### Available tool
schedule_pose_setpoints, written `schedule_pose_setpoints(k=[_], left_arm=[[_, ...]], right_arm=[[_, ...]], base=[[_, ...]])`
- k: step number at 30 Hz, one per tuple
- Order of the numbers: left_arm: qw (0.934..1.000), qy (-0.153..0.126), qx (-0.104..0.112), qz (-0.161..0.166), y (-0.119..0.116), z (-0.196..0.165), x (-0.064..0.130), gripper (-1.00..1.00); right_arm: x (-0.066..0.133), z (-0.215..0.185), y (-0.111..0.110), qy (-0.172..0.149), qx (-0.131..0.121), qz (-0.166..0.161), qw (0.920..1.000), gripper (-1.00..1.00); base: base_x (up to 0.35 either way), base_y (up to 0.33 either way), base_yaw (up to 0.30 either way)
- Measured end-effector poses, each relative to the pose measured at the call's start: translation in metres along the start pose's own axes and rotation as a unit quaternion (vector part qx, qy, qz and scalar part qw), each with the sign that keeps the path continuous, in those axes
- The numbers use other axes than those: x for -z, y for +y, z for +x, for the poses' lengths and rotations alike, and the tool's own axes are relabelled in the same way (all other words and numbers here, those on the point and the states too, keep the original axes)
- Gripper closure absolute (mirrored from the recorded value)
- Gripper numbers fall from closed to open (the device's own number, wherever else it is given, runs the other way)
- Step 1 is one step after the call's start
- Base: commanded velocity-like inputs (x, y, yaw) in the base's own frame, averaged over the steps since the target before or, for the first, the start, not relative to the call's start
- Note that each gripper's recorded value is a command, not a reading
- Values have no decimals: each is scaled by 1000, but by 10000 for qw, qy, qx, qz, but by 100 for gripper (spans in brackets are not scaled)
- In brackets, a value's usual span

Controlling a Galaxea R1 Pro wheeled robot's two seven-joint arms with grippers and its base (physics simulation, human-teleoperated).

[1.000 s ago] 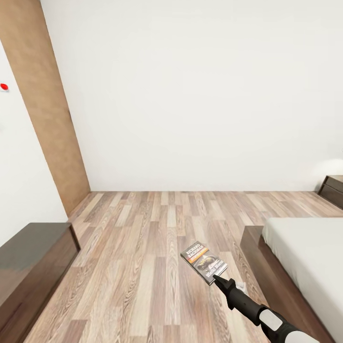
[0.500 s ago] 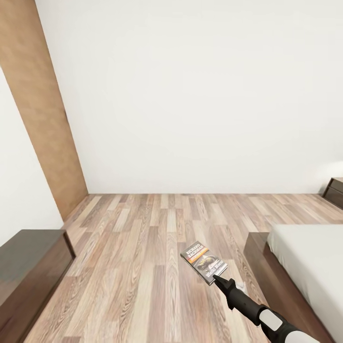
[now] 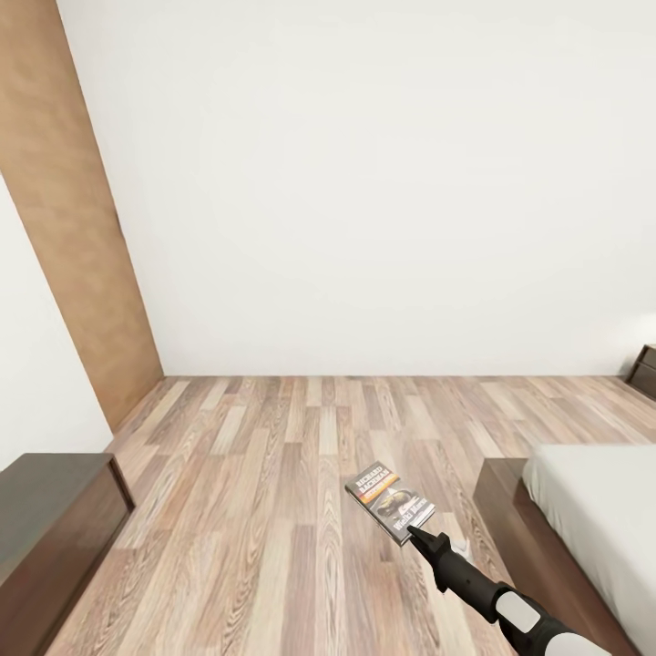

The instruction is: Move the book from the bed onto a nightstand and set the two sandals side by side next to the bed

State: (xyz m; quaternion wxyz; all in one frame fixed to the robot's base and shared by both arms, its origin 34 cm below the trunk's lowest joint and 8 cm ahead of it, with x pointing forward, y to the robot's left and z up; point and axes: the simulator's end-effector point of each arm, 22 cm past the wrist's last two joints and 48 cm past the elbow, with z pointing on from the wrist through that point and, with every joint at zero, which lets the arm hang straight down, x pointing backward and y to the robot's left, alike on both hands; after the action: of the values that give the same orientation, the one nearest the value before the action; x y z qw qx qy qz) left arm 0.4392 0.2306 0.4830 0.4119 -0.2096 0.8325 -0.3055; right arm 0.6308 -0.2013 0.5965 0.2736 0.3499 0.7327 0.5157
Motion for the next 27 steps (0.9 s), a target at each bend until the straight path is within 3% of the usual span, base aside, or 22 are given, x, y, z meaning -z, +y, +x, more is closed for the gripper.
schedule_pose_setpoints(k=[27], left_arm=[[10000,1,0,-1,0,0,0,-100]], right_arm=[[1,0,-2,-3,-22,14,10000,100]], base=[[217,0,0]])
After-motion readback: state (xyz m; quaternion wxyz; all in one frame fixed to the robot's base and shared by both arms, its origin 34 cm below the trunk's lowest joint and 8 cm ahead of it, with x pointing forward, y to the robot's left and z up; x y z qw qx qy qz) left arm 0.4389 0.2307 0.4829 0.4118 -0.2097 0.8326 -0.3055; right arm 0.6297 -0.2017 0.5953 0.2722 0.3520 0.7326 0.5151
